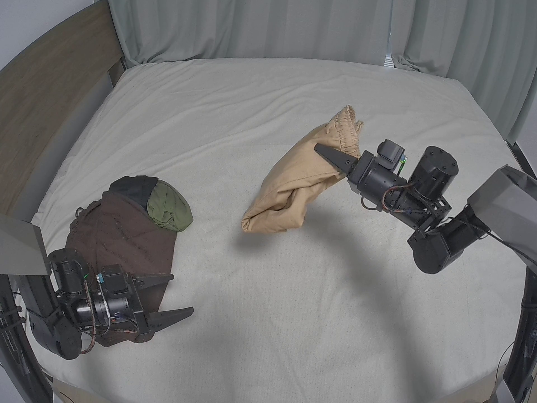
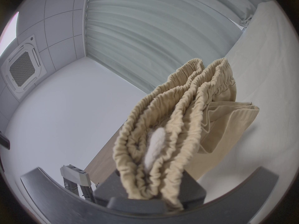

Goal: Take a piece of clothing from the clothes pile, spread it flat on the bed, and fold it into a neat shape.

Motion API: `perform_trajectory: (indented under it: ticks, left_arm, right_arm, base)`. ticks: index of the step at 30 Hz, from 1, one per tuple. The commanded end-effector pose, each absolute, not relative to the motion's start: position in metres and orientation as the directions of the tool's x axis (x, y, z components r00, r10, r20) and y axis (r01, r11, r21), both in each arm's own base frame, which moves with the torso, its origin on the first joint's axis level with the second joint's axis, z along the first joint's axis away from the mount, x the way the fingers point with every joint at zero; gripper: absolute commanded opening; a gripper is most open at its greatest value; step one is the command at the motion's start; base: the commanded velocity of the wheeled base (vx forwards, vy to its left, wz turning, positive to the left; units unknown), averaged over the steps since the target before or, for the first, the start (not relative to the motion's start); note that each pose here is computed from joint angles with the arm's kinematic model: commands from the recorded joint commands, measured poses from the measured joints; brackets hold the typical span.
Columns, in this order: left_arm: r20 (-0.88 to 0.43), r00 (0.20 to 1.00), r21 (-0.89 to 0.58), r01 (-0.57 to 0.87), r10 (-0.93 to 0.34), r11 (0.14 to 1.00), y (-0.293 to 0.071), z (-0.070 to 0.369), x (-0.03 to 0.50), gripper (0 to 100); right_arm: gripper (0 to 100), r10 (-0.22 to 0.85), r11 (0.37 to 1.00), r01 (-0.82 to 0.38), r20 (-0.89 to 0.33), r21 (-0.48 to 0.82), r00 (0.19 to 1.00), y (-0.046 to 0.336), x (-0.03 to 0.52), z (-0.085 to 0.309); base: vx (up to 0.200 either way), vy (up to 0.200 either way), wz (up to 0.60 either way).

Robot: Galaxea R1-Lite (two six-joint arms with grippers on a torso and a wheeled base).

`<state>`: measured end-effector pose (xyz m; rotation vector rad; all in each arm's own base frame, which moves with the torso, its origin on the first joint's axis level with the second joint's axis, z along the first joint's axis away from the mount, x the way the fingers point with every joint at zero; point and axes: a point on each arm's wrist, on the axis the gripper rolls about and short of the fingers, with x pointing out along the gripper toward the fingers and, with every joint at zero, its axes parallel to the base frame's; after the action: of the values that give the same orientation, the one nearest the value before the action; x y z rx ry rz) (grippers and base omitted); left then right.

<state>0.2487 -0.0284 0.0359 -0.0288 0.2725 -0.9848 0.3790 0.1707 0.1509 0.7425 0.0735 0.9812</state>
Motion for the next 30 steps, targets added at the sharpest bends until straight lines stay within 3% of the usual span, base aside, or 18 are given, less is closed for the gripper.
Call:
perform_trajectory:
  ticks: [1,7,23,30]
  left_arm:
    - [-0.214,0.521,-0.145,0.820,-0.826,0.554,-0.029,0.036,0.248,100]
    - [-0.214,0.521,-0.145,0.820,-0.826,0.554,-0.029,0.036,0.248,100]
    - [-0.216,0.520,-0.149,0.819,-0.826,0.554,-0.029,0.036,0.246,100]
    - [-0.206,0.525,-0.140,0.819,-0.826,0.556,-0.028,0.038,0.250,100]
  right_arm:
    - [0,0.761,0.365,-0.689,0.226,0.626,0.609,0.169,0.419,0.124]
    - [0,0.755,0.372,-0.681,0.221,0.630,0.617,0.171,0.437,0.109]
    - [0,0.748,0.338,-0.703,0.275,0.626,0.604,0.186,0.478,0.131]
    - [0,0.742,0.375,-0.633,0.189,0.678,0.643,0.184,0.500,0.081]
  base:
    - [0.000,0.000,0.00]
    - [0.000,0.000,0.00]
    - [0.000,0.000,0.00]
    - [0.000,0.000,0.00]
